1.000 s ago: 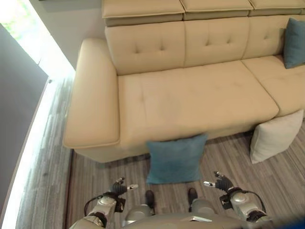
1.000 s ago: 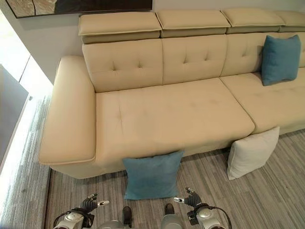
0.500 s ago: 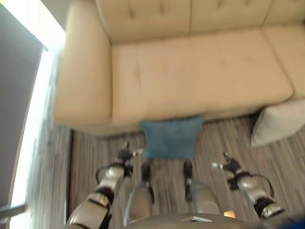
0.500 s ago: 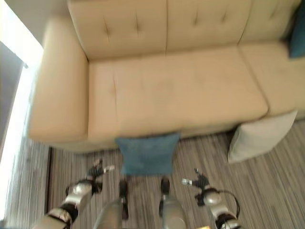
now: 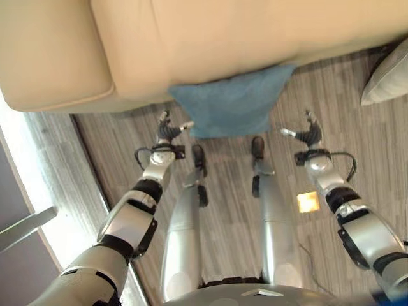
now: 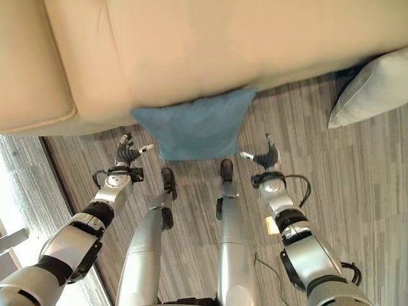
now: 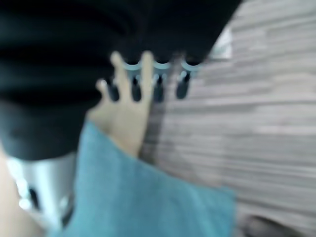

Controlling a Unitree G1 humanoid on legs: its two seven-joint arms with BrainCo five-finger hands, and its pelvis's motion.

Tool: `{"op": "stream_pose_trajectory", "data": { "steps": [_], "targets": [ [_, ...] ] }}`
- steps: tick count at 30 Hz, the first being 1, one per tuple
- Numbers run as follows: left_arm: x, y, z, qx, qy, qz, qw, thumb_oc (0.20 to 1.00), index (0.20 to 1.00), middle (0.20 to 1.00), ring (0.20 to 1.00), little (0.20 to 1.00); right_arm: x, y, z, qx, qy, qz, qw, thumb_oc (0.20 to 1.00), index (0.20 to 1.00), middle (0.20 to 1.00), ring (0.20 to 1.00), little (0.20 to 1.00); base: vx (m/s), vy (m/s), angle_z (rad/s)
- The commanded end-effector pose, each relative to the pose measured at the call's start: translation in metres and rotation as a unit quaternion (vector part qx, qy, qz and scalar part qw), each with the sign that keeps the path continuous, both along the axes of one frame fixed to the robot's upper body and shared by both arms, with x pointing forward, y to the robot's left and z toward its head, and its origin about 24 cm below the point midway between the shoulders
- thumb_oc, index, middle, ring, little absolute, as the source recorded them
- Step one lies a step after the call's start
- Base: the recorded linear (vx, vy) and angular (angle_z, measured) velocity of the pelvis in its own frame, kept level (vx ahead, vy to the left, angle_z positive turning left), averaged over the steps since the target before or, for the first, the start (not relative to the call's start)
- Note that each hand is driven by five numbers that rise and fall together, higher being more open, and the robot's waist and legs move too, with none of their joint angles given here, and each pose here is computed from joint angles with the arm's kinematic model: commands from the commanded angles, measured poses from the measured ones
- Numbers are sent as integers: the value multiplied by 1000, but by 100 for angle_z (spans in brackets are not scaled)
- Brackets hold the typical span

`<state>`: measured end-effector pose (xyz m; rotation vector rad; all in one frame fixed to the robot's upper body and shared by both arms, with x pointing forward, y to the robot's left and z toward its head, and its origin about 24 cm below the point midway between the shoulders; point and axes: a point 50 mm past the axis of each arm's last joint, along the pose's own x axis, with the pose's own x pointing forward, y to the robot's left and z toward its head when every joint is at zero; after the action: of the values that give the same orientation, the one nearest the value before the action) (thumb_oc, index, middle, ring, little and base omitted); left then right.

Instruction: Pick up all the scattered cushions and arrange them neatly on the sofa.

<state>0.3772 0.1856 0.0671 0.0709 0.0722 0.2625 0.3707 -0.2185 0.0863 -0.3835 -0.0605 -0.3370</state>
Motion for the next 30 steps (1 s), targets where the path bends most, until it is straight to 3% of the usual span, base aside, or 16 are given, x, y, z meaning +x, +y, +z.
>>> {"op": "stream_pose_trajectory", "data": {
  "steps": [1, 7, 16, 30],
  "targets": [
    [-17, 21, -21, -20, 12, 56, 998, 1000, 1000, 1000, 1000, 1000, -22, -17, -28, 28, 13, -39, 999, 1000, 1000, 1000, 1000, 1000, -26, -35, 1],
    [6, 42, 30, -26, -41, 84, 995, 1000, 1000, 1000, 1000, 1000, 1, -27, 29, 42, -70, -59, 995, 1000, 1000, 1000, 1000, 1000, 0, -25, 1],
    [26, 38, 107, -32, -155, 35, 987, 1000, 1000, 1000, 1000, 1000, 16, -19, 76, 32, -122, -11, 992, 1000, 1000, 1000, 1000, 1000, 7, -8, -3],
    [35, -28, 164, -43, -242, -78, 966, 1000, 1000, 1000, 1000, 1000, 34, 14, 144, 0, -182, 75, 980, 1000, 1000, 1000, 1000, 1000, 12, -12, -1]
  ]
}}
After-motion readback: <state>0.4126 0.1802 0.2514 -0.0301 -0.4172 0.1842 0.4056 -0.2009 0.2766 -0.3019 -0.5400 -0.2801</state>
